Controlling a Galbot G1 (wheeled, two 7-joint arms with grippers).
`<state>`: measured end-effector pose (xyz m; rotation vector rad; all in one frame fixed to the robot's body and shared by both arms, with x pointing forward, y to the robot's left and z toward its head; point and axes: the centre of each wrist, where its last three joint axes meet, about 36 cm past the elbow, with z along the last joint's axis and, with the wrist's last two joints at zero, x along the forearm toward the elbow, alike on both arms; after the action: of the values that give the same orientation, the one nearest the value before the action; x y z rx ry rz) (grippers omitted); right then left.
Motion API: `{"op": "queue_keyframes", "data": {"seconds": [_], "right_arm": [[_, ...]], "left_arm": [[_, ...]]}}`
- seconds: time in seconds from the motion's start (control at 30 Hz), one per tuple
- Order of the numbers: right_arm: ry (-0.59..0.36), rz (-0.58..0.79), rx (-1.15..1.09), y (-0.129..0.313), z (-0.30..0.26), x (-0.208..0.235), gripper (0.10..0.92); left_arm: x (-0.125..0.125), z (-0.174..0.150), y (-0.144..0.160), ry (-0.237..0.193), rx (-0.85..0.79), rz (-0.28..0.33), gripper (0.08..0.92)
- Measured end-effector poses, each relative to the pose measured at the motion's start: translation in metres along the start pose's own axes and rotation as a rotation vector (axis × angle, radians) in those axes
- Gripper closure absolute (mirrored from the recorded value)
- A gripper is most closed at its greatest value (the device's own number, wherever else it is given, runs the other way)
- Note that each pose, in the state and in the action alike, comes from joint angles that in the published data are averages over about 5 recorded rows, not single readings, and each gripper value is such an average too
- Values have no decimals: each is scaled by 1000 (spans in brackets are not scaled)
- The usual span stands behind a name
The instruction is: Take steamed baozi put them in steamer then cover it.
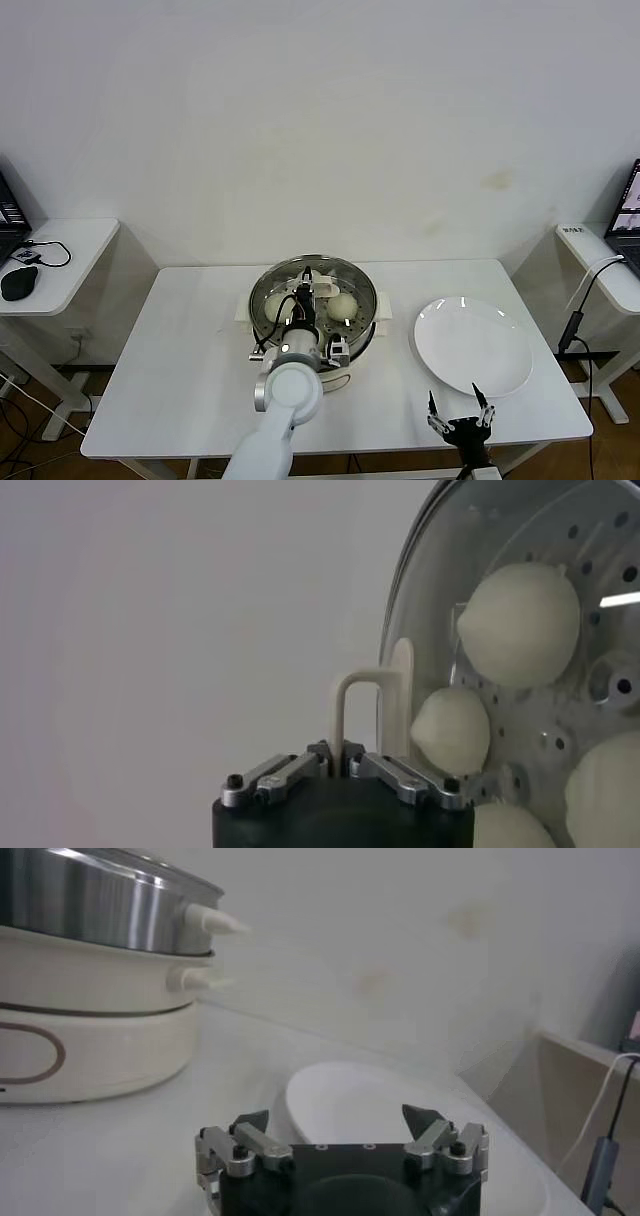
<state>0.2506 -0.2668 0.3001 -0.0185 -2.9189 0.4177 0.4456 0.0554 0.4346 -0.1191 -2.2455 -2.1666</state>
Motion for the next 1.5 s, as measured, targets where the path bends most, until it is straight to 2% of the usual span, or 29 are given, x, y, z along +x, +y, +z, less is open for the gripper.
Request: {"op": "queue_keyframes", "data": {"seconds": [0.2, 0.6, 0.73, 1.0, 1.23, 1.37, 1.5], "right_arm": [[2, -3, 3, 0, 0, 1, 200], [3, -5, 14, 0, -1, 4, 200], [4, -4, 18, -1, -1, 6, 200], [-4, -17, 21, -2, -2, 9, 200], [-30, -56, 16, -6, -5, 15, 199], [-49, -77, 10, -11, -8, 20, 200], [-74, -92, -1, -16, -13, 25, 199]], "left_arm": [[8, 2, 3, -7, 3, -21, 623], [39, 6, 12, -55, 41, -59, 277], [52, 13, 15, -70, 64, -71, 194], [87, 41, 16, -124, 167, -95, 177], [115, 86, -8, -166, 444, -105, 177], [132, 119, -24, -143, 659, -103, 177], [152, 148, -37, -81, 882, -97, 177]]}}
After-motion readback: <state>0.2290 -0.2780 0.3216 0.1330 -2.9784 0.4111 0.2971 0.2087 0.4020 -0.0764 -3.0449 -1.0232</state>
